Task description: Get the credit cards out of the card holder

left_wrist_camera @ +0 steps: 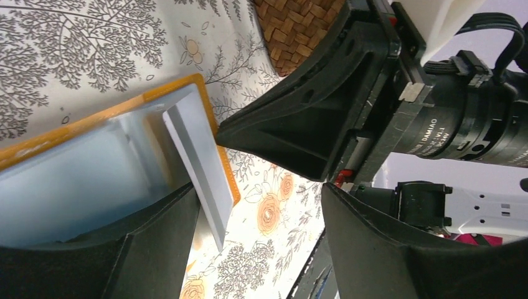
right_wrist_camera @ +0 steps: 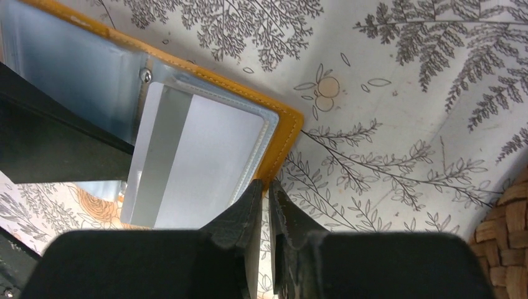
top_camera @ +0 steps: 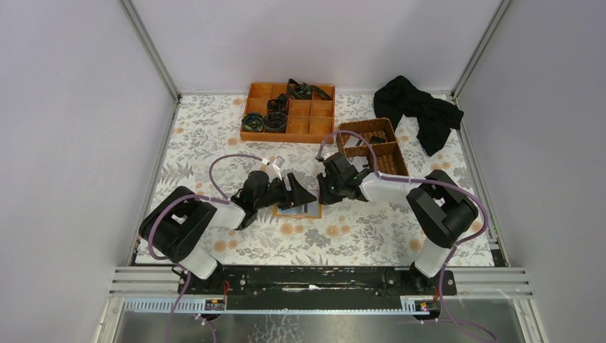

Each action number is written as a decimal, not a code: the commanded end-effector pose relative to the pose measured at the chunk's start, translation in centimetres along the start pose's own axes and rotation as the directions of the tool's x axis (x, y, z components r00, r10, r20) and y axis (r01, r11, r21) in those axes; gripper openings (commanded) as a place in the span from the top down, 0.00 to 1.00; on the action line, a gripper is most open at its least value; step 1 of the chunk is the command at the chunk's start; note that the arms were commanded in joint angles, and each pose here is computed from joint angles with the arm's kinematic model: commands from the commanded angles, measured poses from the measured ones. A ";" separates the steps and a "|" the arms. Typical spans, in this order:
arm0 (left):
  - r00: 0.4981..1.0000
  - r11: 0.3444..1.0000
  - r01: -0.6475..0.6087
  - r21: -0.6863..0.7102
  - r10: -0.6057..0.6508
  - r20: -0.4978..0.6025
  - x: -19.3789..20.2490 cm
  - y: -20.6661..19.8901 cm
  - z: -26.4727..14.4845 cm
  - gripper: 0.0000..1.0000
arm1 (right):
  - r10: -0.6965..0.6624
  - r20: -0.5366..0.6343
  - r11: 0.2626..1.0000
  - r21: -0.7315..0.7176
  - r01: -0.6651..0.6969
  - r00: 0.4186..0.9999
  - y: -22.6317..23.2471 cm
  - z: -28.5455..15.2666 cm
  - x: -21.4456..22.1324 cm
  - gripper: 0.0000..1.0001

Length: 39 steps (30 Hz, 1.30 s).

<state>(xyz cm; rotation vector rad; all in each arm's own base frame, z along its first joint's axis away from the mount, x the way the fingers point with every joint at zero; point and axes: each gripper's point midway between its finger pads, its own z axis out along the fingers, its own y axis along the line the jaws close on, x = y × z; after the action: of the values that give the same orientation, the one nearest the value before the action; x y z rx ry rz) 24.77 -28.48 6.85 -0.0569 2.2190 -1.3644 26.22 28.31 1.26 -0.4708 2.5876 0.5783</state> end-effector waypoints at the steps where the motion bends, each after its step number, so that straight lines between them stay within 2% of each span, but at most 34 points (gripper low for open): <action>1: 1.000 0.993 -0.021 0.119 0.021 0.000 -0.3 -2.2 0.0 0.23 | 0.004 0.009 0.998 -0.067 -0.003 1.000 1.8 0.7 -0.9 0.85; 11: 0.998 0.993 0.032 0.115 -0.026 -0.051 0.7 -1.3 0.8 0.24 | 0.005 0.006 0.998 -0.069 -0.005 1.000 1.8 0.9 -0.8 0.86; 16: 0.997 0.996 0.064 0.067 -0.061 -0.055 0.9 0.0 1.3 0.27 | 0.007 0.006 0.998 -0.069 -0.006 1.000 1.7 0.9 -0.7 0.86; 23: 0.996 0.997 0.073 0.010 -0.072 -0.046 0.4 1.4 0.6 0.29 | -0.027 0.044 1.000 0.008 0.027 0.999 0.5 -0.2 -1.5 0.87; 39: 0.989 0.991 0.134 -0.010 -0.135 -0.062 0.9 3.1 0.9 0.31 | -0.028 0.093 0.993 -0.113 0.038 0.995 3.3 -2.1 -3.2 0.88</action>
<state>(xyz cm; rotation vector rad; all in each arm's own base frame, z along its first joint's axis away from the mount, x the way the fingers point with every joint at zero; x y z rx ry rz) 25.27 -28.17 4.64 -0.1530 2.2737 -1.4564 26.59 29.18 3.00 -0.4879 2.5384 0.6302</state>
